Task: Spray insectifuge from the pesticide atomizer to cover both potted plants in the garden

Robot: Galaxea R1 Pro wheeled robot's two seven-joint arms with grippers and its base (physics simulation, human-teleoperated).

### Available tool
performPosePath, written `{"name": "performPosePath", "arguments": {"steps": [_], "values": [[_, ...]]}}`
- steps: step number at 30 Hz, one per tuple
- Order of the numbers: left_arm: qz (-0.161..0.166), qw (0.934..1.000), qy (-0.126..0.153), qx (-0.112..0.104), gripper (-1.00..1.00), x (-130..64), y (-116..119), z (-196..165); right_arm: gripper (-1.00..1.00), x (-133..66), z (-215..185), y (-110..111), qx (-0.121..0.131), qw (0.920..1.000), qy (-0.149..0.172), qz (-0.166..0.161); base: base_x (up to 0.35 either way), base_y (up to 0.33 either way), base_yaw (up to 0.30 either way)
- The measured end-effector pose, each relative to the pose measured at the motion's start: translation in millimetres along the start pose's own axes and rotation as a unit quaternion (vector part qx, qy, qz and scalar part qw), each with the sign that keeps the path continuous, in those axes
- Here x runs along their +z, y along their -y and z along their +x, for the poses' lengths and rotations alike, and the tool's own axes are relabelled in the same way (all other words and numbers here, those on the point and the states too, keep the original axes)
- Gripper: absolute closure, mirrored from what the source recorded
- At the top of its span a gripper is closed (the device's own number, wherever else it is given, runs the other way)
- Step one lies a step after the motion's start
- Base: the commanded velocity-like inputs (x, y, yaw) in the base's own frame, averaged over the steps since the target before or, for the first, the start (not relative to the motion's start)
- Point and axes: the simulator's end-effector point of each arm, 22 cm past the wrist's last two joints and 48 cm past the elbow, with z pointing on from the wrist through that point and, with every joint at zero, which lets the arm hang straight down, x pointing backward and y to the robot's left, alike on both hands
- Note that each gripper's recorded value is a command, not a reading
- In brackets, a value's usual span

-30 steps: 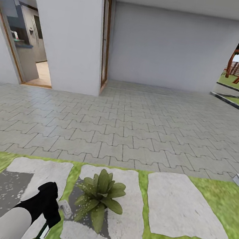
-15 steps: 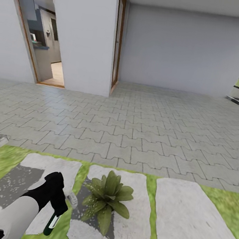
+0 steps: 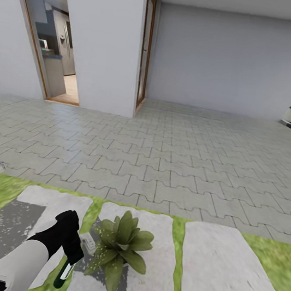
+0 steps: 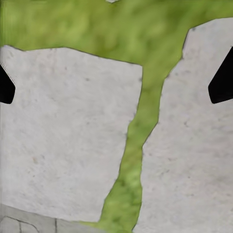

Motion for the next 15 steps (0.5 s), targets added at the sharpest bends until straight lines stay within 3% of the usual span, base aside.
{"name": "performPosePath", "arguments": {"steps": [8, 11, 15], "values": [[0.000, 1.0000, 0.000, 0.000, 1.00, -0.5, -0.5, -0.7, -1.00, 0.2, -0.2, -0.7, 0.000, 1.0000, 0.000, 0.000, -0.162, -0.248, 0.267], [-0.001, 1.0000, 0.000, 0.000, 1.00, -0.6, -0.5, -0.8, -1.00, 0.1, -0.1, -0.1, 0.000, 1.0000, 0.000, 0.000, -0.068, -0.255, 0.084], [-0.001, 1.0000, 0.001, 0.000, 1.00, -0.8, -0.4, -0.8, -1.00, 0.0, -0.4, 0.1, 0.000, 1.0000, 0.000, 0.000, 0.132, -0.249, 0.011]]}}
